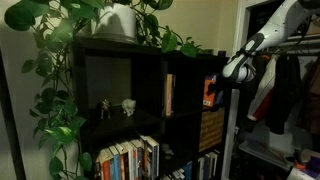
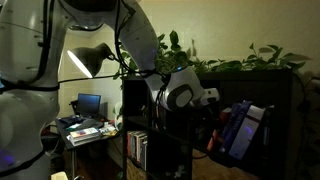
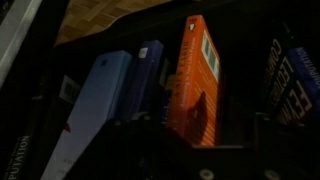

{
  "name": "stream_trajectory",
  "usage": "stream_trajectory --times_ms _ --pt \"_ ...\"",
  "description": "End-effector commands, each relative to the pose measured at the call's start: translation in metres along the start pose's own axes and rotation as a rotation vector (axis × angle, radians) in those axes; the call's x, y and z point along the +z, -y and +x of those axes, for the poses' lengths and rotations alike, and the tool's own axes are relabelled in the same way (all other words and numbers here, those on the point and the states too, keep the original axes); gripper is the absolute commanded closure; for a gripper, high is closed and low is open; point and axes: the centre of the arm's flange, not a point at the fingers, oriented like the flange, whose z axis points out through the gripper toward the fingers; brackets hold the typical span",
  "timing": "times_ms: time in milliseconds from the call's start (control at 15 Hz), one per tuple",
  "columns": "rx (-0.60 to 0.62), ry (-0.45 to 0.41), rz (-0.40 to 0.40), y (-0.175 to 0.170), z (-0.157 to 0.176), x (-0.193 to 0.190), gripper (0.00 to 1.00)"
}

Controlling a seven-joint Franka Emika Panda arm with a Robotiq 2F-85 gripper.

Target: Move the orange book to the right shelf

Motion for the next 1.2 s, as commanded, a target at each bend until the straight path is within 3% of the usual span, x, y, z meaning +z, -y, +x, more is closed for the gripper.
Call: stream_trajectory --times_ms 0,467,800,867,1133 --pt "-0.006 -0.009 -0.005 -0.006 0.004 -0.007 0.01" --pt "-0.041 0.03 -0.018 -0.003 -0.001 -0.027 0.0" --pt "-0.062 0.108 -0.052 -0.011 -0.008 -0.037 0.0" --pt "-0.039 0.074 -0.033 -0.014 -0.001 -0.015 0.0" --pt "-0.05 0.088 -0.042 -0.016 -0.003 -0.021 0.0"
